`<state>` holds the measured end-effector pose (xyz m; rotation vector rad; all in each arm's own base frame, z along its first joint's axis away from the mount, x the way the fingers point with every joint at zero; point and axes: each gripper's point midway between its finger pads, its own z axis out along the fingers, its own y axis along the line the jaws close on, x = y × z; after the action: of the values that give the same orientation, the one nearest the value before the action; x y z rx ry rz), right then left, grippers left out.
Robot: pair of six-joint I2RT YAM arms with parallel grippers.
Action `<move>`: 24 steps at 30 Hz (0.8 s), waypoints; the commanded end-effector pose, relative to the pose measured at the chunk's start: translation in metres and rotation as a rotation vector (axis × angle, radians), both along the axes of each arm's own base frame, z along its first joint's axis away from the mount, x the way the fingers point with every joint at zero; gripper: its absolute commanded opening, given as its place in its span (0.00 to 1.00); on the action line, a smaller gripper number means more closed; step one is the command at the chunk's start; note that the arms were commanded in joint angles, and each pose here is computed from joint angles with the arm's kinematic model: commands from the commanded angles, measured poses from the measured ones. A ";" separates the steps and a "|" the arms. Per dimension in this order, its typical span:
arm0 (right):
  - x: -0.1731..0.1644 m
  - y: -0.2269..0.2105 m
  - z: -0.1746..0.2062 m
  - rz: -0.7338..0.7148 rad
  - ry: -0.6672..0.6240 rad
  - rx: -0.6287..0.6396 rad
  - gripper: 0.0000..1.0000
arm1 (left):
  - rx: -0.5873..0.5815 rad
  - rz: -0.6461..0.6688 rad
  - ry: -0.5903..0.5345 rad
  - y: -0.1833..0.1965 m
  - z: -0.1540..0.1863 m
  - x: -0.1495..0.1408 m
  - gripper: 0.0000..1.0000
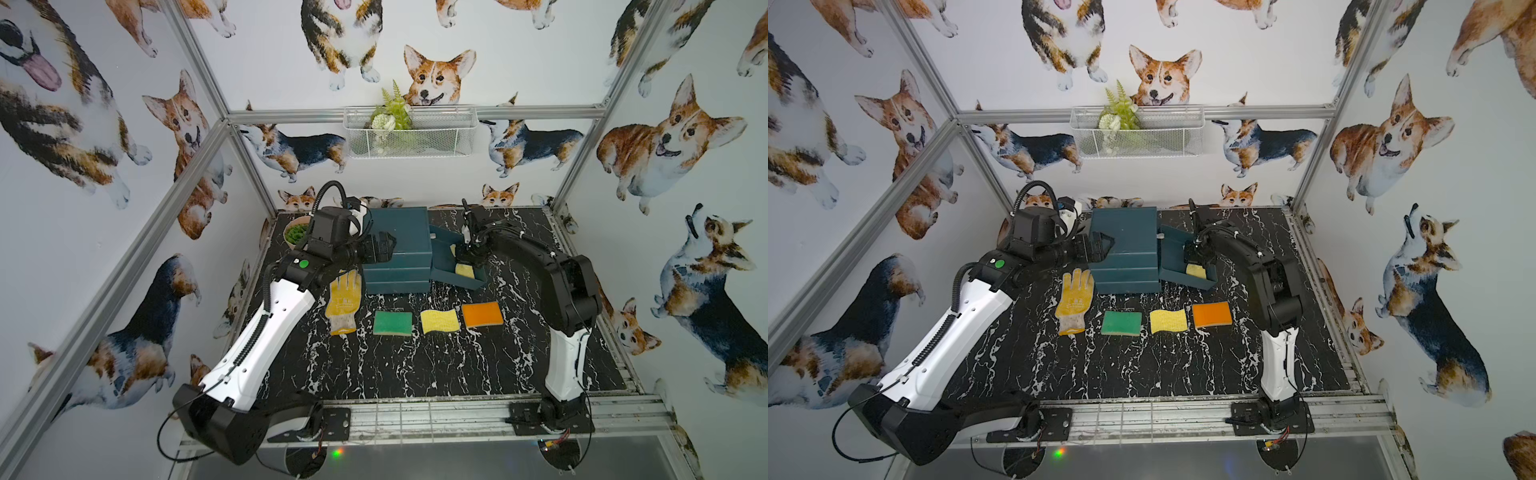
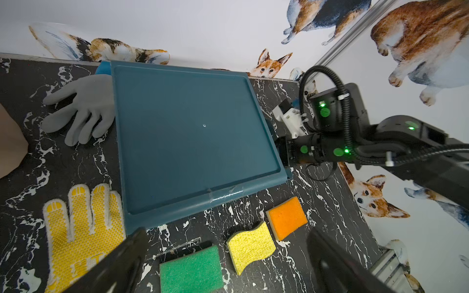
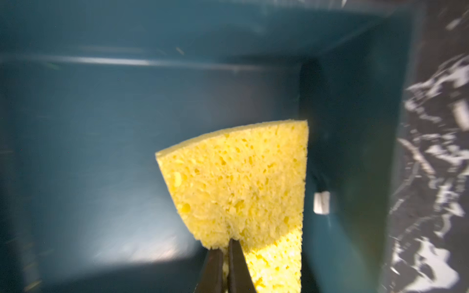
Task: Take the sponge out of the drawer
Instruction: Pick up the sponge from the drawer.
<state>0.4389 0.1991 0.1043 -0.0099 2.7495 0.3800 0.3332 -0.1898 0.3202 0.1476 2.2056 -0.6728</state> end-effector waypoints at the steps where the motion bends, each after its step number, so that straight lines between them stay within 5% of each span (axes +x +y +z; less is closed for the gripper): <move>1: 0.010 -0.002 0.041 0.055 -0.134 -0.024 0.00 | -0.022 -0.007 -0.009 0.000 0.005 -0.001 1.00; 9: -0.009 -0.009 0.100 0.185 -0.233 -0.064 0.00 | -0.069 -0.081 0.018 -0.014 0.015 0.001 1.00; 15: -0.052 0.007 0.142 0.399 -0.306 0.008 0.00 | -0.121 -0.235 0.157 -0.046 0.019 0.001 1.00; 24: -0.123 0.030 0.154 0.711 -0.274 -0.102 0.02 | -0.265 -0.402 0.292 -0.091 0.036 -0.001 0.98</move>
<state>0.3400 0.2311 0.2605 -0.8281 2.4026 0.4214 0.3480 -0.2695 0.3573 0.3605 2.3022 -1.1434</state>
